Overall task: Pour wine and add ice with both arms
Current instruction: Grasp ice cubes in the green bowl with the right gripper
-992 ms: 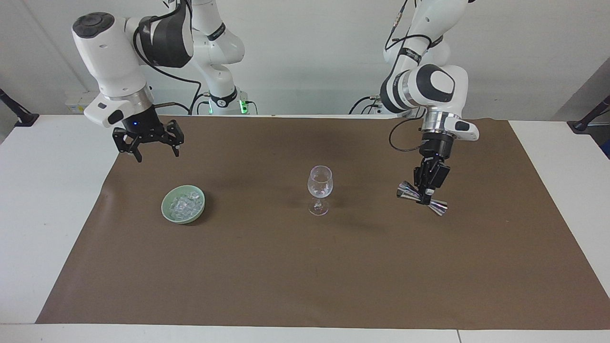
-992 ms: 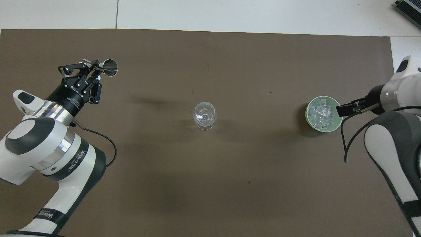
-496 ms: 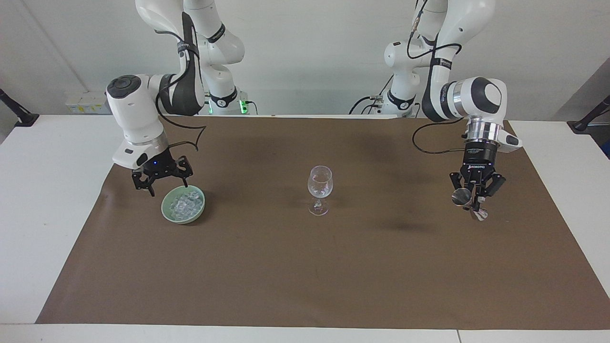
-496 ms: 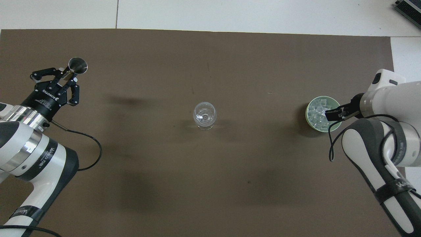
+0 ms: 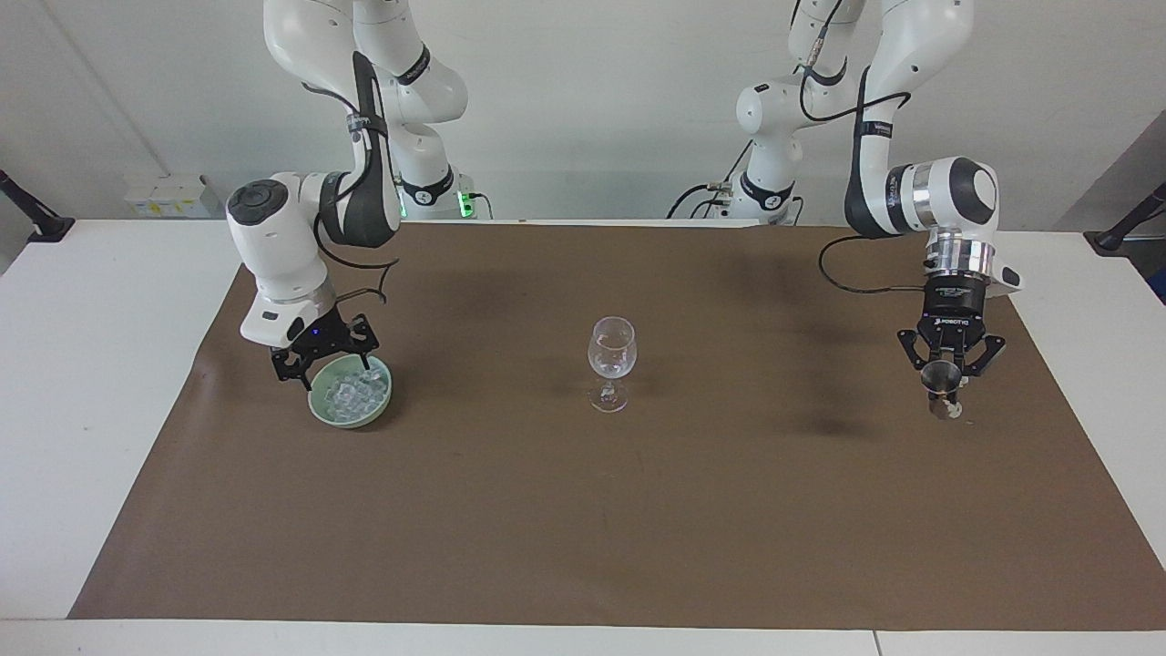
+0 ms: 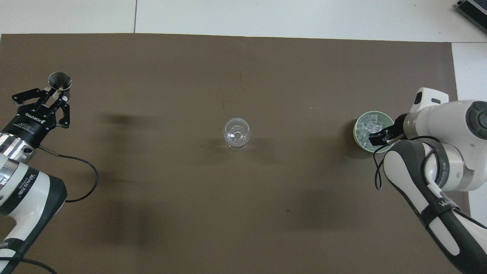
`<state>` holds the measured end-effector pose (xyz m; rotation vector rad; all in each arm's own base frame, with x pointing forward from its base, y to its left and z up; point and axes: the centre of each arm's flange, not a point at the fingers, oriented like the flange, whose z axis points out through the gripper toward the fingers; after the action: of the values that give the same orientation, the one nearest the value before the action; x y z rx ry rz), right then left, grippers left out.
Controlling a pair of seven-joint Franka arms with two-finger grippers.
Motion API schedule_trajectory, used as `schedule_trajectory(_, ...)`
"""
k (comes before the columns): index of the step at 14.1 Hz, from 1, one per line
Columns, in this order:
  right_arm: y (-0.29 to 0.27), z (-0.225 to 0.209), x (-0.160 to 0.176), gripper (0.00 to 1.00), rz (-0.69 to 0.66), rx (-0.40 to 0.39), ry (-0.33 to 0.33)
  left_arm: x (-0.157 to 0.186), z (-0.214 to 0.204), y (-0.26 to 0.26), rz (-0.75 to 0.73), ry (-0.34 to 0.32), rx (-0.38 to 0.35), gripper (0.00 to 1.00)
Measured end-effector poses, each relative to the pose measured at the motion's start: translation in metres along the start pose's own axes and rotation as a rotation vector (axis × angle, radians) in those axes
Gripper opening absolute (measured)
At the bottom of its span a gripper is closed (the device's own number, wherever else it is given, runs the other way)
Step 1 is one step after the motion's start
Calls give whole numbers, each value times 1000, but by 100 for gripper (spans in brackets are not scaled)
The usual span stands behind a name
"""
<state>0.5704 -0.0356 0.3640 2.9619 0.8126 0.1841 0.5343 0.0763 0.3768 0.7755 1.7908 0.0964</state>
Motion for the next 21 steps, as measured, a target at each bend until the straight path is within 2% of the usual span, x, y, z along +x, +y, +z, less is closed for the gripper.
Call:
schedule_trajectory(1,0,2,0,96,-27,-3,4,10,0,2,-29,-11,4,21)
schedule_trajectory(2,-1,6,0,89,-48,-6,8,20,0,3,-50,-21,8,21)
schedule_trajectory(3,-1,11,-1,89,-64,-7,9,32,1,5,-70,-29,12,21)
schedule_trajectory(4,-2,16,-2,83,-74,-7,8,43,2,6,-91,-35,14,21)
schedule_trajectory(10,-3,29,-3,74,-79,2,-7,86,12,7,-179,-46,31,21)
schedule_trajectory(11,-3,30,-3,74,-79,3,-8,91,13,9,-187,-50,29,21)
schedule_trajectory(13,-3,31,-4,62,-79,4,-10,95,16,13,-205,-55,25,21)
schedule_trajectory(16,-3,31,-4,56,-79,4,-11,102,21,16,-247,-61,25,21)
schedule_trajectory(18,-3,31,-4,45,-78,4,-11,108,23,17,-265,-64,26,21)
schedule_trajectory(21,-3,31,-4,38,-78,4,-11,122,26,21,-293,-67,22,21)
